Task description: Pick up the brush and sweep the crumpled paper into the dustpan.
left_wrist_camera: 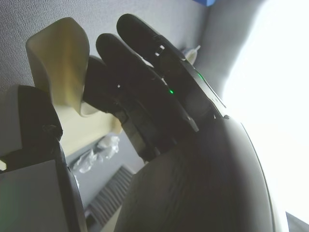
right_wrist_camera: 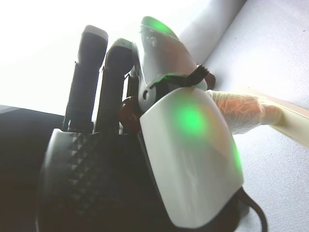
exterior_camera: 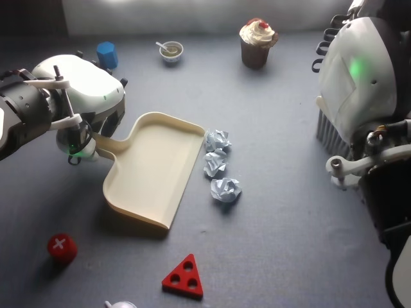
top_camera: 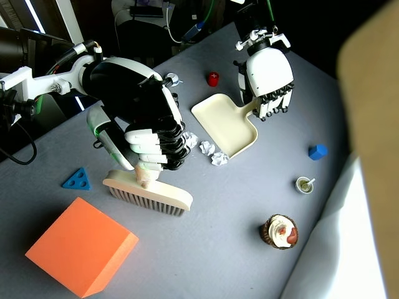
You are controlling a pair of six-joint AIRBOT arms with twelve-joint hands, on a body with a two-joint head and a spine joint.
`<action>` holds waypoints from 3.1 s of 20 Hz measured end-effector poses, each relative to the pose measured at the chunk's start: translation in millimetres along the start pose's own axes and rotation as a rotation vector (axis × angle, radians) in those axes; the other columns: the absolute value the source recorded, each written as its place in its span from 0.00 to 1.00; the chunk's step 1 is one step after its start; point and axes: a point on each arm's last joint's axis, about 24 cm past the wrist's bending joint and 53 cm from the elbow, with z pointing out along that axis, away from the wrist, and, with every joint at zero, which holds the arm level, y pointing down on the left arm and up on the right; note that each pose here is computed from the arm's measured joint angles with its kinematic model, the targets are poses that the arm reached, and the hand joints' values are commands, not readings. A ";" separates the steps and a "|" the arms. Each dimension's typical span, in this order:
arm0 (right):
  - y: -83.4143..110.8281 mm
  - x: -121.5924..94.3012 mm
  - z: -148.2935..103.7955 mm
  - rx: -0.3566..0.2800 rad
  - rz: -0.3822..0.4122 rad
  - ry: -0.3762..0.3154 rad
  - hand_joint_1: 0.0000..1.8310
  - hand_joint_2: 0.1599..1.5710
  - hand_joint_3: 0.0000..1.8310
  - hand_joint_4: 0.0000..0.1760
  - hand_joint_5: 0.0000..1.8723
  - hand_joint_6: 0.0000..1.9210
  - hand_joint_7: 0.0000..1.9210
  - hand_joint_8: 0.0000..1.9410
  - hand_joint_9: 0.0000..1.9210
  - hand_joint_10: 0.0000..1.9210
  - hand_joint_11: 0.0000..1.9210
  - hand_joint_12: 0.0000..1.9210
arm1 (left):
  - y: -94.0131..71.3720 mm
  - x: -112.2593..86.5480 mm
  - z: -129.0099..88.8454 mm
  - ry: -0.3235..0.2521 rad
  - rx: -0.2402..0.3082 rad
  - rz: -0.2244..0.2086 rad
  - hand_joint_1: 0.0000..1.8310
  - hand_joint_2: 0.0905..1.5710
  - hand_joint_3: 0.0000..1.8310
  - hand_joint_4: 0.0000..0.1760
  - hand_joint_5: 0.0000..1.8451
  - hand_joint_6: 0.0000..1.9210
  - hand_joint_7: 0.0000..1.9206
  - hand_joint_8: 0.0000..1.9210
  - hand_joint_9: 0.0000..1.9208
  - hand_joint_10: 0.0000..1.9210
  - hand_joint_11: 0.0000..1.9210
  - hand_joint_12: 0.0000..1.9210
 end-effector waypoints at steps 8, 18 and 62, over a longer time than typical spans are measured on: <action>3.2 5.9 -8.4 -0.031 0.004 0.023 0.86 0.73 0.00 0.99 0.44 1.00 0.39 1.00 0.38 1.00 0.38 1.00 | -1.2 0.3 -0.2 0.000 0.002 0.000 0.69 0.66 0.00 0.00 0.57 0.52 0.62 0.25 0.60 0.00 0.44 0.34; 1.7 13.1 -12.8 -0.043 -0.012 0.029 0.86 0.73 0.00 0.94 0.45 1.00 0.38 1.00 0.38 1.00 0.40 1.00 | -2.4 -0.3 -0.2 -0.001 0.004 -0.001 0.69 0.66 0.00 0.00 0.57 0.52 0.62 0.26 0.60 0.00 0.44 0.33; 10.6 43.2 -22.4 -0.081 -0.068 0.069 0.43 0.74 0.00 0.21 0.54 1.00 0.54 1.00 0.50 1.00 0.46 1.00 | -9.2 -1.1 -0.9 -0.003 0.018 0.000 0.68 0.66 0.00 0.00 0.57 0.53 0.59 0.30 0.59 0.00 0.40 0.38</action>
